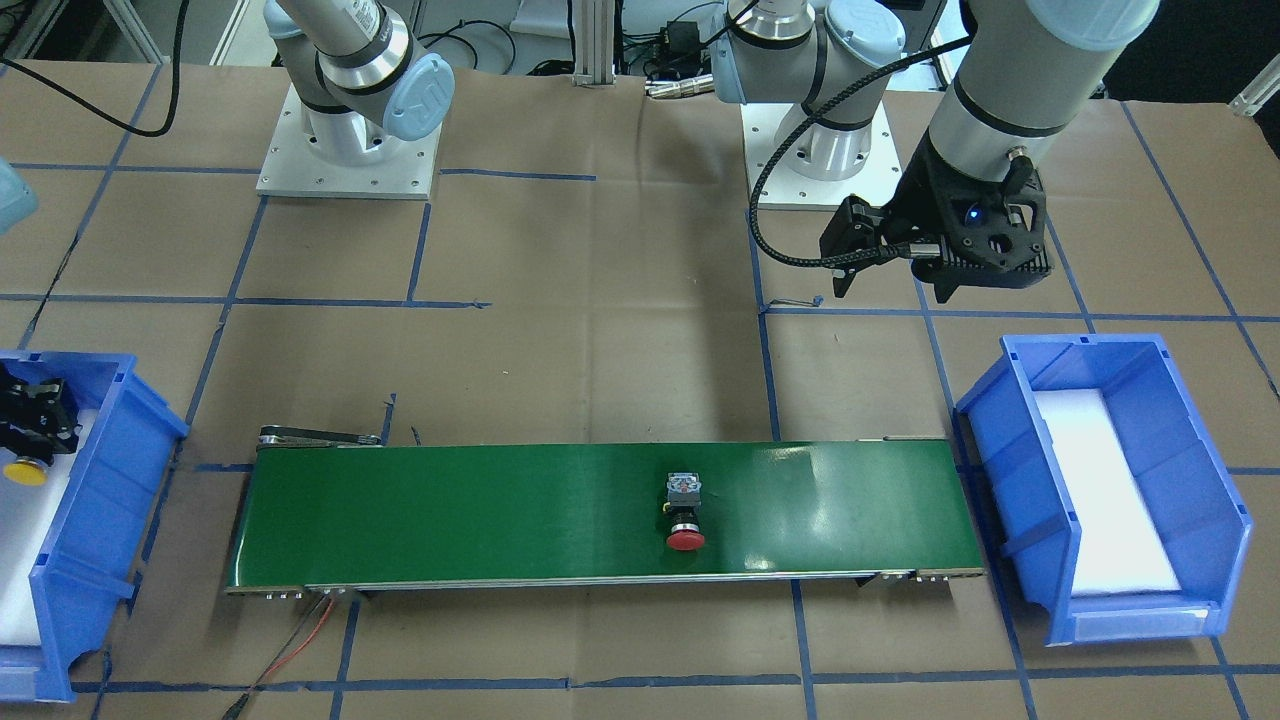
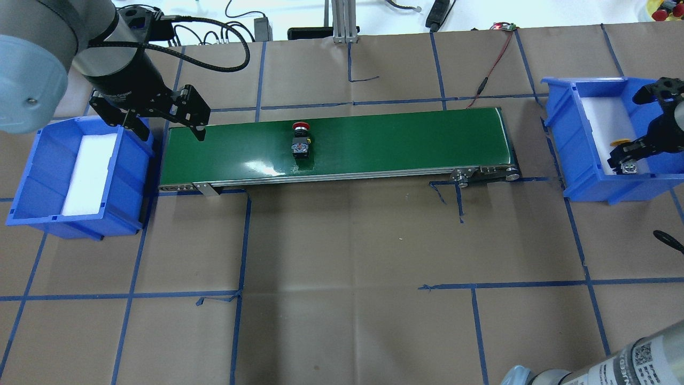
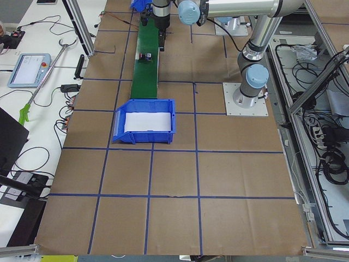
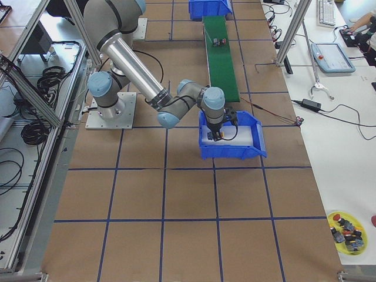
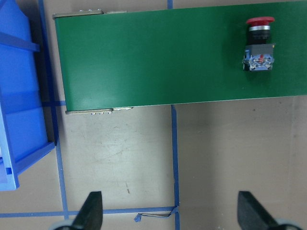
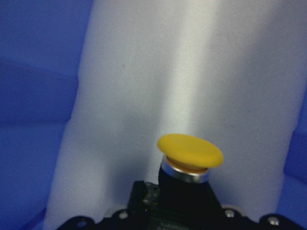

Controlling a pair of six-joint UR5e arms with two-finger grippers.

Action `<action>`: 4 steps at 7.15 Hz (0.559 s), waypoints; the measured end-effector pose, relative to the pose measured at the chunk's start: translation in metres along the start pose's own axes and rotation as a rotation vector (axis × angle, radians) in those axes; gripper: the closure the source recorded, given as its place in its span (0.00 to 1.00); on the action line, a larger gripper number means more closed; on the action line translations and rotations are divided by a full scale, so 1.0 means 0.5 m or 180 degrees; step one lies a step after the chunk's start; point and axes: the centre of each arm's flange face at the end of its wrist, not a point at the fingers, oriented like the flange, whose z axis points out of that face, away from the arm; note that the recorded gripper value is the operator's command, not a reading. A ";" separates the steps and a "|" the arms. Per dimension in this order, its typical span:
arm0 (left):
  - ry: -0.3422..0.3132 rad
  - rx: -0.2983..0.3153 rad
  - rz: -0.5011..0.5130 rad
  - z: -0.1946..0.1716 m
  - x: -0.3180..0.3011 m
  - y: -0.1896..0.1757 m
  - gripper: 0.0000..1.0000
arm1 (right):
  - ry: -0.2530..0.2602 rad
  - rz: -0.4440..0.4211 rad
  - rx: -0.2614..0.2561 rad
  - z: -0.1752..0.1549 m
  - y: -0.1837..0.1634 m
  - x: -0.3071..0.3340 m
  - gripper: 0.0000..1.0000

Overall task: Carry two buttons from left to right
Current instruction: 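Lower the yellow button into the right blue bin and release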

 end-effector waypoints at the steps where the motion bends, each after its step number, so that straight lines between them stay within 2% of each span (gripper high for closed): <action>1: 0.0000 0.0000 -0.0002 0.000 0.000 0.000 0.00 | -0.0031 0.0008 -0.0030 0.016 0.003 0.001 0.94; 2: 0.0000 0.0000 -0.0005 0.000 0.000 0.000 0.00 | -0.0049 0.0015 -0.0049 0.024 0.007 -0.001 0.91; 3: 0.0000 0.0000 -0.0009 0.000 0.000 0.000 0.00 | -0.0056 0.0023 -0.0071 0.029 0.011 -0.004 0.51; 4: 0.0000 0.0001 -0.0013 0.000 0.000 0.000 0.00 | -0.0055 0.0025 -0.0082 0.030 0.013 -0.006 0.19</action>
